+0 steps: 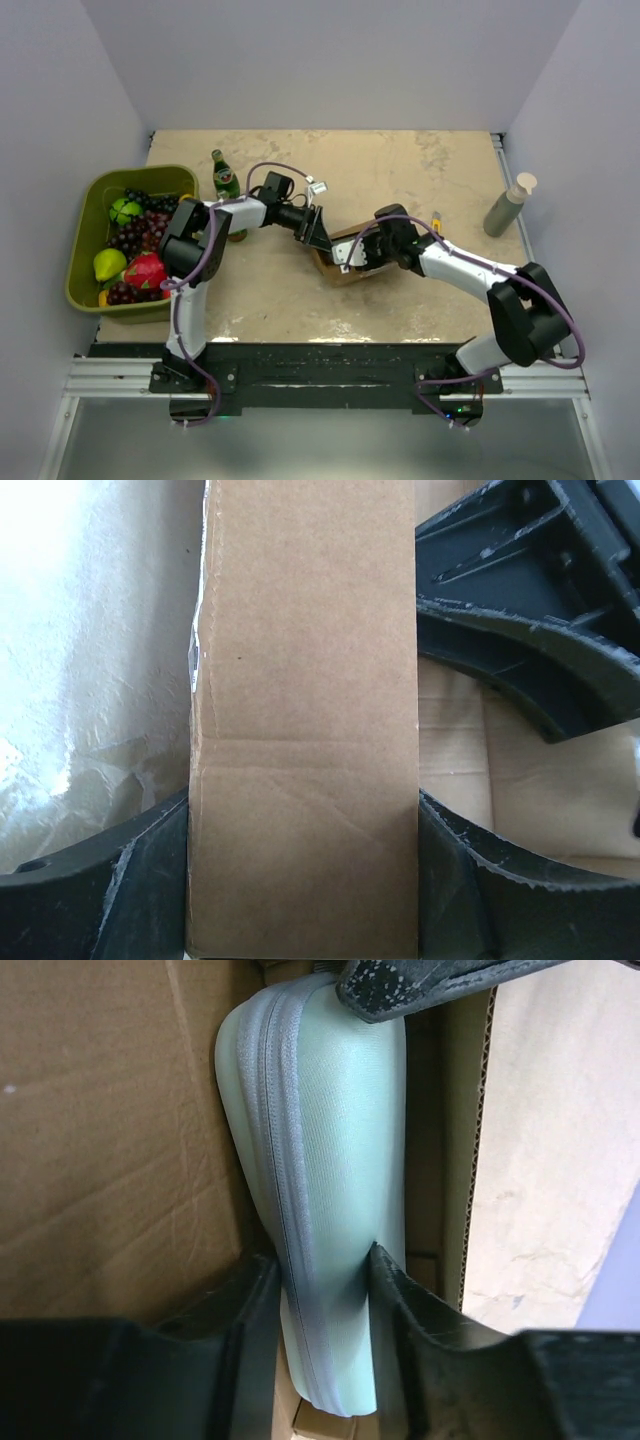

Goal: Unpack the express box
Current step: Pick up the product from the express box, then place the product at the center of the board.

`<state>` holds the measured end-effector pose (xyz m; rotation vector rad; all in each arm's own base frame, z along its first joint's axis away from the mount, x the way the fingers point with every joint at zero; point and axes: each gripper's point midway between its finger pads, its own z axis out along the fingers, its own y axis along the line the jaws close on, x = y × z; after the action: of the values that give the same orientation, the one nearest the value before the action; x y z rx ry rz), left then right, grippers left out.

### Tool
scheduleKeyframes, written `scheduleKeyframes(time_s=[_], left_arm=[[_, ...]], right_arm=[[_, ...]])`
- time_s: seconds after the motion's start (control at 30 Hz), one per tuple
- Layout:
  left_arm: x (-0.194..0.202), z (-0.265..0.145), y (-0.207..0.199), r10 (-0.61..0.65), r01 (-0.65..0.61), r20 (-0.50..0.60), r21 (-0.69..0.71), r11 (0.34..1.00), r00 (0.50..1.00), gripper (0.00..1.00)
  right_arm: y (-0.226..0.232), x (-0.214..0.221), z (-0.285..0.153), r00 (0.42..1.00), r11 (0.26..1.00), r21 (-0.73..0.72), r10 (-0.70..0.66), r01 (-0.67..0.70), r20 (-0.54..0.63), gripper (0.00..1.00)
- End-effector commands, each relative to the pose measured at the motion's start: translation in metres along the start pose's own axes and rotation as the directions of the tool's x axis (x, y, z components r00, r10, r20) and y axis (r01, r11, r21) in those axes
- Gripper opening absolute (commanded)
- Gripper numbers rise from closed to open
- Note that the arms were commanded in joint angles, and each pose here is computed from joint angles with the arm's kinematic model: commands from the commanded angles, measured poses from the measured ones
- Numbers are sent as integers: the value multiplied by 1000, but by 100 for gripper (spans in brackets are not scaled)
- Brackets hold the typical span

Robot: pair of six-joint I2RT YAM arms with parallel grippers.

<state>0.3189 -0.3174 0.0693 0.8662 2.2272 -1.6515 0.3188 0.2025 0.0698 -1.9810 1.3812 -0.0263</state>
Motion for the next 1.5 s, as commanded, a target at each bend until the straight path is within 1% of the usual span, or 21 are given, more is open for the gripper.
scheduleKeyframes(time_s=[0.0,0.13,0.23,0.27,0.3,0.33,0.43,0.47,0.53,0.57,0.7,0.8,0.97,1.1,1.2,1.27,1.3,1.37,1.4,1.43,1.47], left_arm=[[-17,-6,-59,65,-72,35,297,952,997,59],[-18,-4,-56,68,-75,35,292,954,997,59],[-19,-4,-54,76,-83,36,288,954,996,59],[-18,-3,-54,76,-83,36,288,954,996,59],[-18,-3,-53,77,-85,37,287,954,996,59],[-17,-3,-52,70,-77,34,284,956,997,59],[-18,-2,-48,67,-72,28,254,965,997,61],[-18,0,-38,110,-114,35,202,973,993,63],[-16,0,-31,106,-106,5,142,984,994,68],[-17,1,-14,166,-165,-2,56,985,986,68],[-21,-7,22,208,-215,-64,-155,964,976,75],[-27,-11,28,232,-242,-70,-187,952,970,77],[-28,-12,28,239,-249,-71,-194,949,968,77],[-26,-14,32,231,-245,-84,-223,944,969,77],[-27,-22,44,235,-258,-109,-317,913,966,75],[-33,-31,56,262,-301,-149,-419,857,954,75],[-36,-35,58,270,-315,-163,-448,836,949,74],[-46,-54,71,274,-335,-194,-579,743,942,72],[-53,-62,72,289,-353,-206,-611,708,935,72],[-60,-77,79,299,-375,-233,-672,639,926,72],[-69,-85,74,324,-394,-238,-693,604,916,72]], right_arm=[[13,3,14,999,998,-33,-45,46,12,28],[25,3,15,999,995,-88,-41,42,18,30],[34,8,18,1000,991,-134,-20,19,-2,41],[34,8,19,1000,991,-136,-10,10,-4,40],[35,9,20,1000,990,-140,-6,5,-10,30],[33,9,20,1000,991,-132,16,-17,-11,0],[10,2,11,1000,999,-42,27,-27,4,0],[2,1,6,999,999,-21,41,-41,8,0],[-11,-9,-11,996,997,12,74,-75,46,0],[-18,-12,-22,995,996,20,90,-91,54,0],[-29,-34,-64,987,992,43,112,-118,115,0],[-25,-44,-84,980,989,30,140,-145,139,0],[-10,-33,-80,981,985,20,168,-170,99,0],[-26,-34,-87,978,978,74,189,-196,93,0],[-60,-29,-109,953,934,194,284,-300,107,0],[-92,-16,-130,928,890,263,352,-373,125,0],[-98,-10,-131,898,858,265,422,-440,126,0],[-129,4,-154,847,781,330,508,-530,158,0],[-135,9,-159,788,718,329,584,-613,195,0],[-148,24,-166,742,657,356,636,-664,210,0],[-151,31,-168,705,617,358,674,-701,221,0]])
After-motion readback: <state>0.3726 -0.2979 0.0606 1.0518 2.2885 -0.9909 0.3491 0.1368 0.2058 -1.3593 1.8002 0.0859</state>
